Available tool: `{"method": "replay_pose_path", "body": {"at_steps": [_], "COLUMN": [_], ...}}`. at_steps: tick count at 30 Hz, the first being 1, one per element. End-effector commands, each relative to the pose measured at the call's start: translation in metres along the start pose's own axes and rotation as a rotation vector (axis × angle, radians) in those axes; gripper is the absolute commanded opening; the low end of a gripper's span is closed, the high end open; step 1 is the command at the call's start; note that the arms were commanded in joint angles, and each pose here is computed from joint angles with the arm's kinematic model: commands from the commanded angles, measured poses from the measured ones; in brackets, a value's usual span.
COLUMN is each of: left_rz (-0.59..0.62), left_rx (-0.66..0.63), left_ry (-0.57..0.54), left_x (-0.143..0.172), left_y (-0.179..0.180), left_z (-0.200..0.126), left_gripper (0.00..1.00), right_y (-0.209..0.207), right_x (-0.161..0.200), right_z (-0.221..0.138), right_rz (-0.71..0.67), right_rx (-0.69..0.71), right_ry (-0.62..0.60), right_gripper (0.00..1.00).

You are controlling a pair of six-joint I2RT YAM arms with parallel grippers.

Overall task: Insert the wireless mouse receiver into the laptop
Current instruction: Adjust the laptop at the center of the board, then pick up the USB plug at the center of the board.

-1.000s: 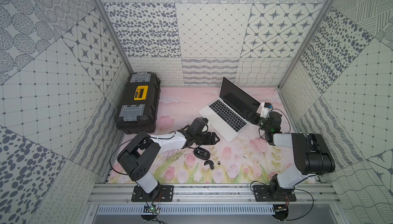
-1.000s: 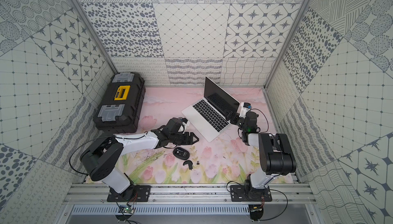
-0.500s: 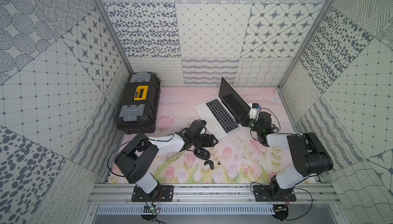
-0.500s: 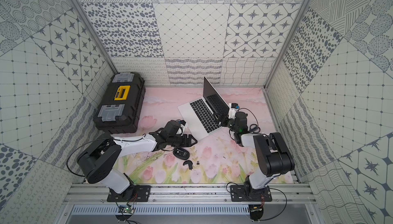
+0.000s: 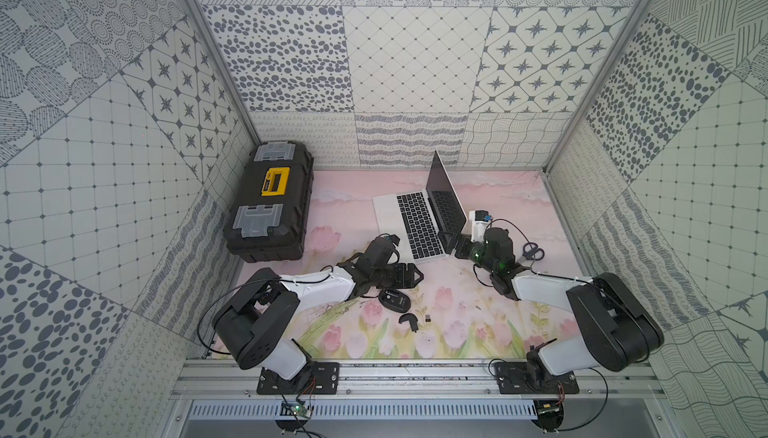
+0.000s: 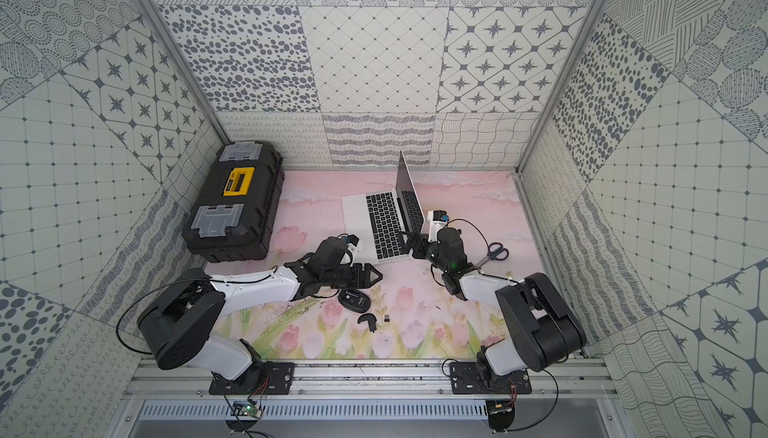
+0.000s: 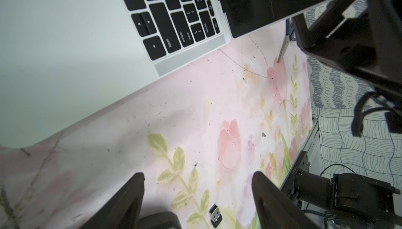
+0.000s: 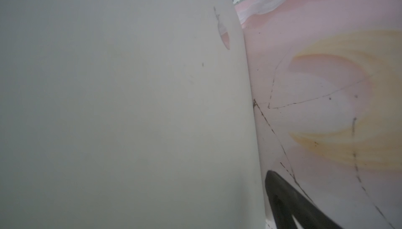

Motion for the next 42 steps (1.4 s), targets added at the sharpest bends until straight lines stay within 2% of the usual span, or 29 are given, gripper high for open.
{"method": "replay_pose_path", "body": {"at_steps": [1,5,8,10,13,20,29,36,42], "left_rz": [0.065,0.098,0.118,0.126,0.136,0.171,0.175,0.168,0.158], "left_rx": [0.025,0.049,0.053,0.049,0.045,0.021,-0.001,-0.019,-0.005], "left_ry": [-0.068,-0.088,-0.093,-0.105,-0.124,-0.107,-0.075,-0.054,-0.054], "left_x": [-0.015,-0.029,-0.041,-0.048,-0.057,-0.072,-0.074,-0.067,-0.066], "left_y": [-0.007,-0.01,-0.009,-0.006,-0.001,0.012,0.035,0.047,0.047], "left_z": [-0.003,0.002,0.009,0.013,0.019,0.035,0.048,0.054,0.053], "left_gripper": [0.8,0.76,0.69,0.6,0.51,0.38,0.37,0.37,0.36], "right_y": [-0.002,0.008,0.02,0.028,0.056,0.121,0.149,0.153,0.151], "right_x": [0.004,0.023,0.042,0.055,0.066,0.109,0.133,0.141,0.146], "right_z": [-0.025,-0.06,-0.083,-0.094,-0.098,-0.078,-0.056,-0.042,-0.037], "right_rz": [-0.029,-0.033,-0.021,-0.014,-0.045,-0.136,-0.129,-0.138,-0.138], "right_rx": [0.117,0.265,0.381,0.441,0.481,0.503,0.512,0.529,0.543], "right_ry": [0.041,0.19,0.299,0.375,0.461,0.719,0.808,0.838,0.861], "right_gripper": [0.97,0.95,0.92,0.89,0.83,0.69,0.49,0.38,0.35]}}
Point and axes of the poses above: each gripper's point midway between its finger pads, its own z axis out along the fingers, its own y axis along the line the jaws close on, x = y × z, the point moved 10 cm from there along -z, back along the fingers, and after that the axes turned 6 degrees about -z, right-handed, at the moved point
